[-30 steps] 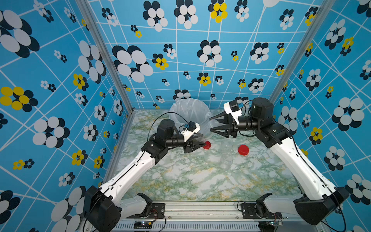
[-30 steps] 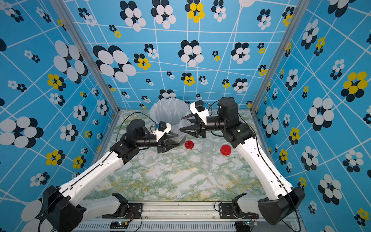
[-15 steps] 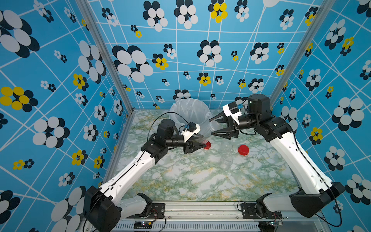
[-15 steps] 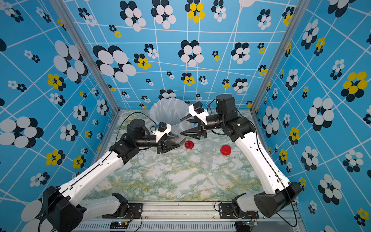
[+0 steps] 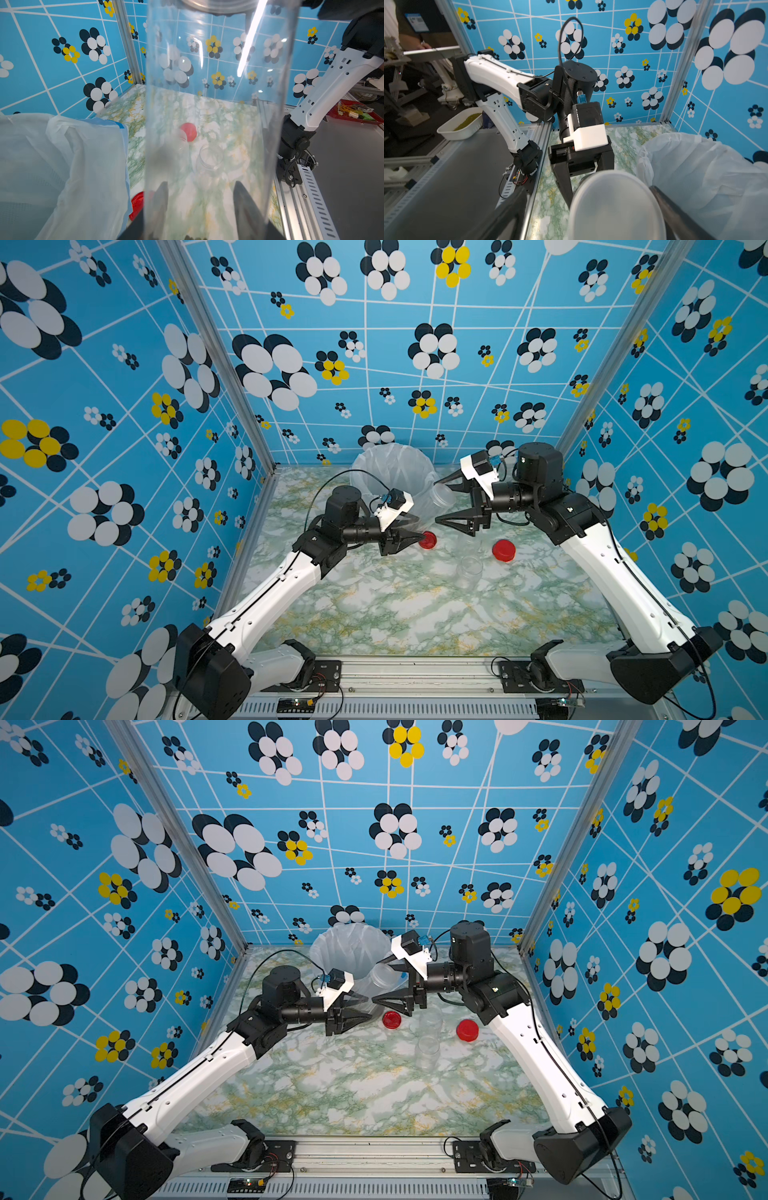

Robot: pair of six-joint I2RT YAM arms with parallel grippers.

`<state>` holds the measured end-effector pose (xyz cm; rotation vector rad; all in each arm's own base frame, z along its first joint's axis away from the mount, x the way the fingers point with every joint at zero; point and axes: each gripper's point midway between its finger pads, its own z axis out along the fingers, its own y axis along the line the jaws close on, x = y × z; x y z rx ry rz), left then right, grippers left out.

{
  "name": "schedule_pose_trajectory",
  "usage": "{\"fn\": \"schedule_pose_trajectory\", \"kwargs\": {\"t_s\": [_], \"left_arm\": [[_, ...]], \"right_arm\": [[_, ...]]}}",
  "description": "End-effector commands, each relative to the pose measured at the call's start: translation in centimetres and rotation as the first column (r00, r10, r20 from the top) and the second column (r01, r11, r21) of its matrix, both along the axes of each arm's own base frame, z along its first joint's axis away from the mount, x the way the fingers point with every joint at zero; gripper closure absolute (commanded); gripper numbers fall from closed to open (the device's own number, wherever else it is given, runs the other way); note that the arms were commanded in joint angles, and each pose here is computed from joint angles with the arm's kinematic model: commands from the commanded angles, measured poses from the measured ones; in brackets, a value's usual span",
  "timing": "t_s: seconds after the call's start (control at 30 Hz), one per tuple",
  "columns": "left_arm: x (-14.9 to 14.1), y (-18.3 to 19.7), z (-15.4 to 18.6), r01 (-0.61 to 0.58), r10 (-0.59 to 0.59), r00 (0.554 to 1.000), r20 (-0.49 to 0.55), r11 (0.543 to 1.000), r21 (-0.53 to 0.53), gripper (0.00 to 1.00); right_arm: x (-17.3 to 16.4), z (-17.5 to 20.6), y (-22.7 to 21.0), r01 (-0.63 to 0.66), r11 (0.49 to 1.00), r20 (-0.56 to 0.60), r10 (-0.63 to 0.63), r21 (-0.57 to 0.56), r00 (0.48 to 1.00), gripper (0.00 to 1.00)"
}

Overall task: Empty moldy mung beans from jars
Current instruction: Unscrew the lid from the jar.

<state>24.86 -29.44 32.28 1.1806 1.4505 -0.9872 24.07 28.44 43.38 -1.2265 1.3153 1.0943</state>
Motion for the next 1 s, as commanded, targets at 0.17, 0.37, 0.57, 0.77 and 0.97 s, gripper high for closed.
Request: {"fn": "schedule_pose_trajectory", "kwargs": {"t_s": [0.17,0.37,0.57,0.77,0.97], "left_arm": [[4.1,1.9,-0.3,-0.190,0.192,0.974,-0.118,0.981,0.021,0.63],[4.7,2.2,-0.3,-0.236,0.237,0.966,-0.103,0.971,0.019,0.63],[4.9,2.2,0.0,-0.247,0.247,0.964,-0.096,0.969,0.017,0.63],[4.7,2.1,0.2,-0.260,0.260,0.962,-0.082,0.966,0.019,0.63],[4.4,1.7,0.4,-0.256,0.257,0.964,-0.066,0.966,0.026,0.63]], "right_arm": [[-7.3,0.6,-0.5,-0.371,0.929,-0.031,0.371,-0.011,0.928,0.36],[-3.5,0.7,-0.1,-0.114,0.993,-0.031,0.113,-0.030,0.993,0.14],[0.3,2.2,-0.9,0.162,0.987,-0.051,-0.161,0.013,0.986,0.03],[4.2,2.8,-2.4,0.410,0.910,-0.159,-0.395,0.069,0.905,0.10],[7.2,1.5,-1.9,0.497,0.866,-0.296,-0.460,0.061,0.837,0.20]]}}
